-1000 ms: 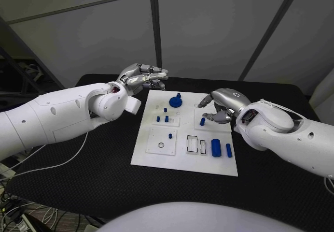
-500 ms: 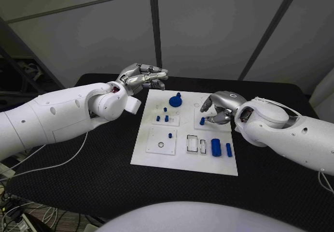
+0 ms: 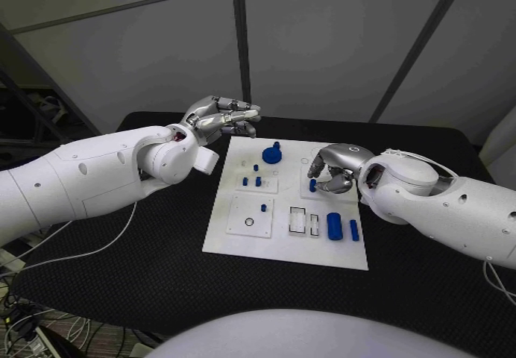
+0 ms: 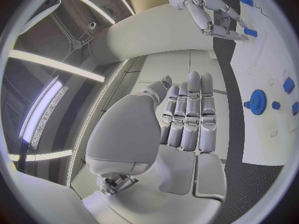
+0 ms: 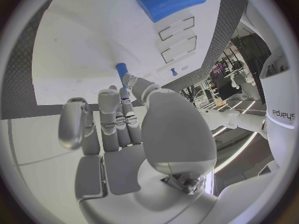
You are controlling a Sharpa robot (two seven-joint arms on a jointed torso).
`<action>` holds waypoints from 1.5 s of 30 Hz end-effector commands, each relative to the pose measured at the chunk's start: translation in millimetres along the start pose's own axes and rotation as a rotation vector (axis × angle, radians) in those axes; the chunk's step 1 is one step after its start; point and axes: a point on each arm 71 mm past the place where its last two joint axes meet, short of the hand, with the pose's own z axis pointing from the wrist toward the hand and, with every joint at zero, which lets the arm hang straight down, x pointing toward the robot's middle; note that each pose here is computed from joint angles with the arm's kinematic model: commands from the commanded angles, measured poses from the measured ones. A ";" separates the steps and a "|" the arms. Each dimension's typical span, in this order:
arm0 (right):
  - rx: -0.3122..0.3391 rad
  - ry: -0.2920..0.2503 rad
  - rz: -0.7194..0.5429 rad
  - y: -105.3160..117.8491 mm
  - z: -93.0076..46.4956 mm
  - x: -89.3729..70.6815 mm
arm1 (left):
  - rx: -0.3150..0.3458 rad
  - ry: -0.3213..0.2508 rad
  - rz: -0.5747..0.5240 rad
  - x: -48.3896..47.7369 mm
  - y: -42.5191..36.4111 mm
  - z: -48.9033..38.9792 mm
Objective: Assemble the parts on the task board
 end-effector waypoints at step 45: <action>-0.136 -0.186 0.052 37.8 -27.8 -21.6 | -0.002 0.004 -0.007 -1.5 0.0 0.8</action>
